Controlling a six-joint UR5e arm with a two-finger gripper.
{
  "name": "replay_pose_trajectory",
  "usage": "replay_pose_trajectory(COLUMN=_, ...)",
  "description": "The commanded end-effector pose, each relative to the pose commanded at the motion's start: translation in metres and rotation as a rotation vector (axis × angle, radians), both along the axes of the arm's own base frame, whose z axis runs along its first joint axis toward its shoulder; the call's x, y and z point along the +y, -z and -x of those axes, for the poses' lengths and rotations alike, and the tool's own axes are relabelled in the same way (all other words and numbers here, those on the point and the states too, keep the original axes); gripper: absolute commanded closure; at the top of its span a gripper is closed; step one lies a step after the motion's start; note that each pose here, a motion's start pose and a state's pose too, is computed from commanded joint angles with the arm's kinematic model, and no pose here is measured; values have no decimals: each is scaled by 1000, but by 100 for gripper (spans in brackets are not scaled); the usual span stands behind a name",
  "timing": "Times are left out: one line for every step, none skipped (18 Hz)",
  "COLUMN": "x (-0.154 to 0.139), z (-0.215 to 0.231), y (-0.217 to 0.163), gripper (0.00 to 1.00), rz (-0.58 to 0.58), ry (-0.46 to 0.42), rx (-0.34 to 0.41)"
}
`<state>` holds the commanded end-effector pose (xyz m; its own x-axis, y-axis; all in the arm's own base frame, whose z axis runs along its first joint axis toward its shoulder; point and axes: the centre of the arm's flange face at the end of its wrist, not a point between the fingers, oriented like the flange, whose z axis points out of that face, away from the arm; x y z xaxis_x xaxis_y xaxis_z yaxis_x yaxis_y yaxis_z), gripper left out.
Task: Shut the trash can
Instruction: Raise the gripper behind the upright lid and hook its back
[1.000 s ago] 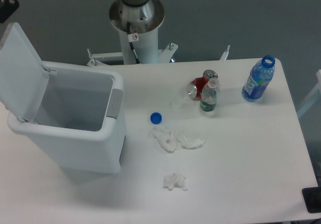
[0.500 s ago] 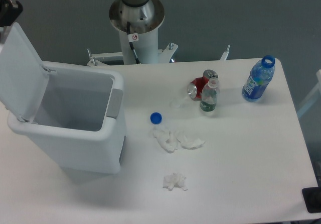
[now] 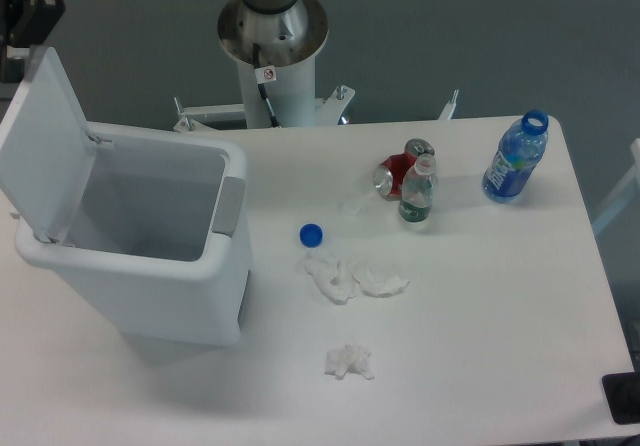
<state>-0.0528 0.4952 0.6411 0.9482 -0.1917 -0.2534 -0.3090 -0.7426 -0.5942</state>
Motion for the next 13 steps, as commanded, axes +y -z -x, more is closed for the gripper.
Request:
replay_pose_trajectory(x=0, z=0, y=2, gripper=100, rz=6, ry=-4, rx=5)
replay_pose_trajectory(x=1, z=1, y=5, gripper=100, rz=12, ry=-9, rx=9)
replay_pose_trajectory(x=2, z=3, y=8, gripper=100, rz=16, ry=-13, rx=8)
replay_pose_trajectory(x=2, z=4, y=13, gripper=100, rz=23, ry=-16, rx=7)
replay_pose_trajectory(x=3, z=5, y=14, gripper=100, rz=27, ry=-20, rx=11)
replay_pose_trajectory(x=4, z=8, y=16, gripper=100, rz=33, ry=-29, rx=13)
replay_pose_trajectory(x=4, z=9, y=18, gripper=100, rz=35, ry=-31, rx=14)
replay_pose_trajectory(x=5, z=12, y=19, gripper=100, rz=38, ry=-37, rx=12)
replay_pose_trajectory(x=4, z=17, y=19, gripper=100, rz=38, ry=-51, rx=9)
replay_pose_trajectory(x=4, z=20, y=19, gripper=100, rz=35, ry=-59, rx=4)
replay_pose_trajectory(x=3, z=24, y=19, gripper=100, rz=35, ry=-69, rx=2)
replay_pose_trajectory(x=1, z=32, y=18, gripper=100, rz=33, ry=-87, rx=1)
replay_pose_trajectory(x=0, z=38, y=18, gripper=100, rz=33, ry=-97, rx=1)
